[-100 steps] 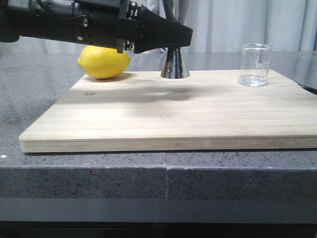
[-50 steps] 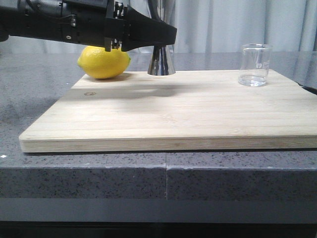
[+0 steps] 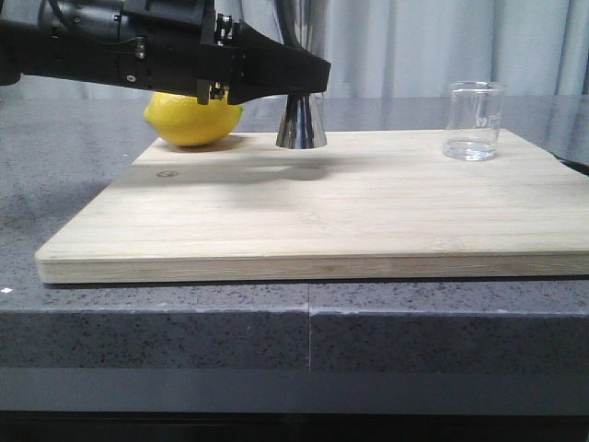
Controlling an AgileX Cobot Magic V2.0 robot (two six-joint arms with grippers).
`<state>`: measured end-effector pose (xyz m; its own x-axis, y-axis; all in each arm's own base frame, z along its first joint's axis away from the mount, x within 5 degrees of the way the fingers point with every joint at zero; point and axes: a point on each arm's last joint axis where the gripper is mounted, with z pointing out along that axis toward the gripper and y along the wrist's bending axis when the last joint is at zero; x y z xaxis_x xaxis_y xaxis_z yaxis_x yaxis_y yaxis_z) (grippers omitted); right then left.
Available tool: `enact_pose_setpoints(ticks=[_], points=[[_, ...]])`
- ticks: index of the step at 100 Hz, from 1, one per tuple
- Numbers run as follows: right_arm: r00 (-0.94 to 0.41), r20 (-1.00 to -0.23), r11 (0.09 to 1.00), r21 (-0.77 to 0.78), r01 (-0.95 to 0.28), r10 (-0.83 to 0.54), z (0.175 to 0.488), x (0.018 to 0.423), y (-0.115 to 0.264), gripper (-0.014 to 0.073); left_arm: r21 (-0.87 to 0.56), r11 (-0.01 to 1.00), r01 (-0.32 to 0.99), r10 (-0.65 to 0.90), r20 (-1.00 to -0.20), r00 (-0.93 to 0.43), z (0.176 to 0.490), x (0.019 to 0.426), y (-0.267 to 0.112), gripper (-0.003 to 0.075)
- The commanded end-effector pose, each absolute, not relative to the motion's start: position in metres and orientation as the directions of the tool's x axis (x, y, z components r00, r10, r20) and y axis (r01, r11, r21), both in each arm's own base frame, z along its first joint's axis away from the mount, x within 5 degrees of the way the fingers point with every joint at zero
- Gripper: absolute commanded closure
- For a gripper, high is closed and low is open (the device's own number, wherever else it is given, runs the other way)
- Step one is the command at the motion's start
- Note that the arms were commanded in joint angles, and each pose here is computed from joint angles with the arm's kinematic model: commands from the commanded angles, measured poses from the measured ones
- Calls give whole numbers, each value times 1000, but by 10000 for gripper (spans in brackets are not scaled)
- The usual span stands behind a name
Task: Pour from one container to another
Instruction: 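Lower the filled steel jigger onto the board with the left gripper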
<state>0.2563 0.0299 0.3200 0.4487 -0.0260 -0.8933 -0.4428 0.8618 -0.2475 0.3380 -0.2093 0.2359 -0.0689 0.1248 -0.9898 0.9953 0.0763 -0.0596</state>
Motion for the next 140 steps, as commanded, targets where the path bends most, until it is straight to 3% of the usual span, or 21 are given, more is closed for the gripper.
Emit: enact_pose_setpoints(ticks=[1,140], points=[[552,-834,863,-262,-431,22,341,248,29,6,-11,13,1000,-25,-1000,-11,275,330,-209,662],[552,-834,863,-262,-431,22,341,248,29,6,-42,-2,999,7,-999,-42,259,332,-211,662]])
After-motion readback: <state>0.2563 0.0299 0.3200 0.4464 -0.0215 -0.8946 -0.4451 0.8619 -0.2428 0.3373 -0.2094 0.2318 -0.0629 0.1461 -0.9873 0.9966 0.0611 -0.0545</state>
